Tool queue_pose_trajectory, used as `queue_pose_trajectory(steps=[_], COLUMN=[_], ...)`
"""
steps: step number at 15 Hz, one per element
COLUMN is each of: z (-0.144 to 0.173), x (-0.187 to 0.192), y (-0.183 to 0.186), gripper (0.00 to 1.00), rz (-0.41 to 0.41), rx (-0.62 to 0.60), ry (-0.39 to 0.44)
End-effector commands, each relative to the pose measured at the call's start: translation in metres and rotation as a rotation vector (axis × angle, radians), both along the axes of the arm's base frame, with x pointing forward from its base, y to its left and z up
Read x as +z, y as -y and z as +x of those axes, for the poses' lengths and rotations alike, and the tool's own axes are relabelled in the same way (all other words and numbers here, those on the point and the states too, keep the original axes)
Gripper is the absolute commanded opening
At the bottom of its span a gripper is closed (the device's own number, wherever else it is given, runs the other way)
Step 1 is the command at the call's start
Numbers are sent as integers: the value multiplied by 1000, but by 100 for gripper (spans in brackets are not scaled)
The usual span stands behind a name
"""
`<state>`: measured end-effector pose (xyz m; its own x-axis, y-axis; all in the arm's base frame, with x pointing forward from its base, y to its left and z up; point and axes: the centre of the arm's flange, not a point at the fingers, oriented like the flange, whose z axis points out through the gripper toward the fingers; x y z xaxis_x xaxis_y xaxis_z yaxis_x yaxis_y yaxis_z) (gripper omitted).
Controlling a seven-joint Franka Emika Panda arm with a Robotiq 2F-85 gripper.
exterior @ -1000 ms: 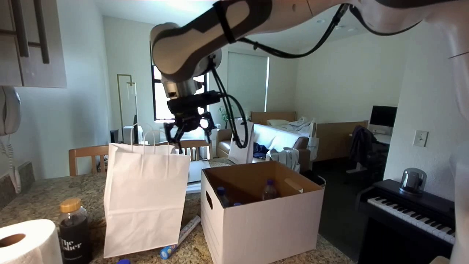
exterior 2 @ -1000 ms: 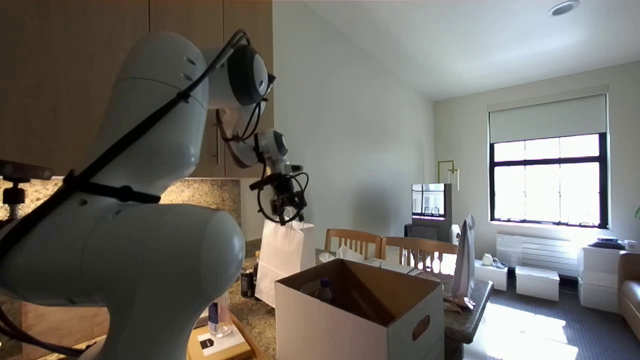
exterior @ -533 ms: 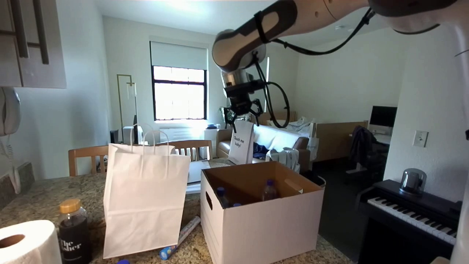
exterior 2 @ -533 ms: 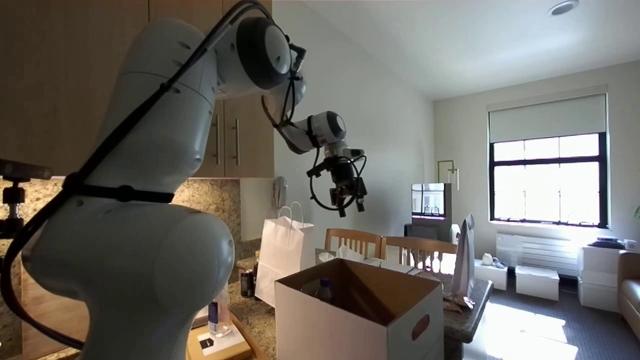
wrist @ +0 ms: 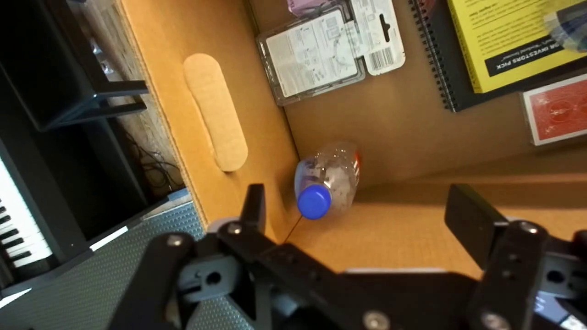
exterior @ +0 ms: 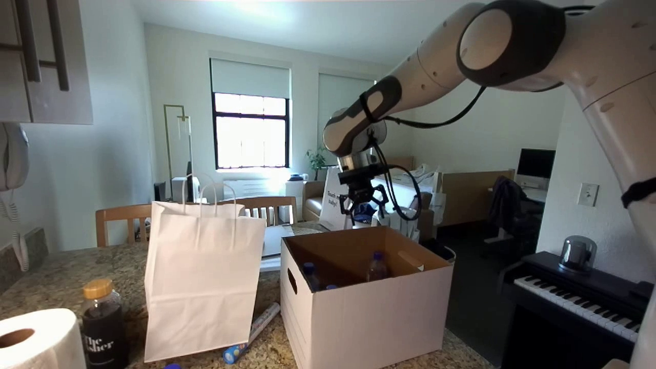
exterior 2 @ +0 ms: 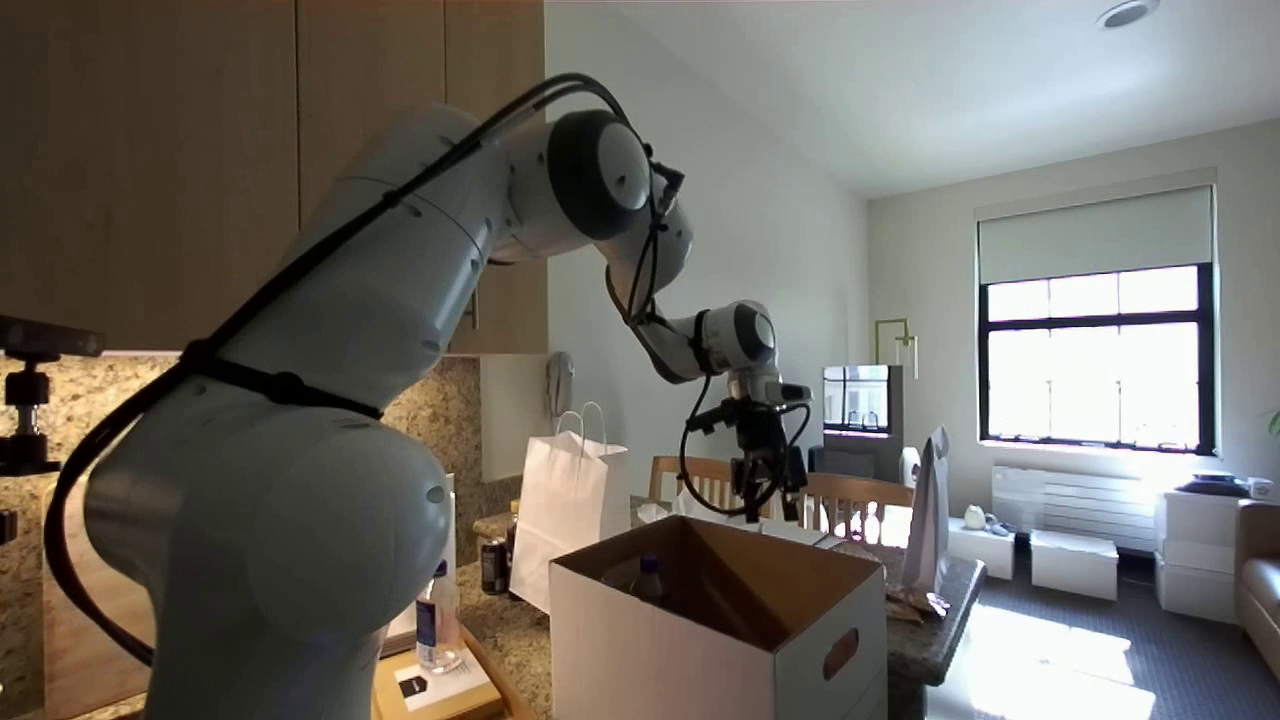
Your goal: Remove the water bottles from the box
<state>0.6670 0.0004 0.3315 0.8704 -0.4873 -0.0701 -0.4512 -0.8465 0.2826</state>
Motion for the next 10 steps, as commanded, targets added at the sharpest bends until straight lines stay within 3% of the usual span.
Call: queue_pose_trajectory(steps=[1, 6, 10], z=[30, 42, 40], x=[-33, -56, -73], y=[11, 45, 68], gripper=[100, 100, 100], rz=[23, 42, 47], rx=[4, 46, 138], ry=[41, 130, 64])
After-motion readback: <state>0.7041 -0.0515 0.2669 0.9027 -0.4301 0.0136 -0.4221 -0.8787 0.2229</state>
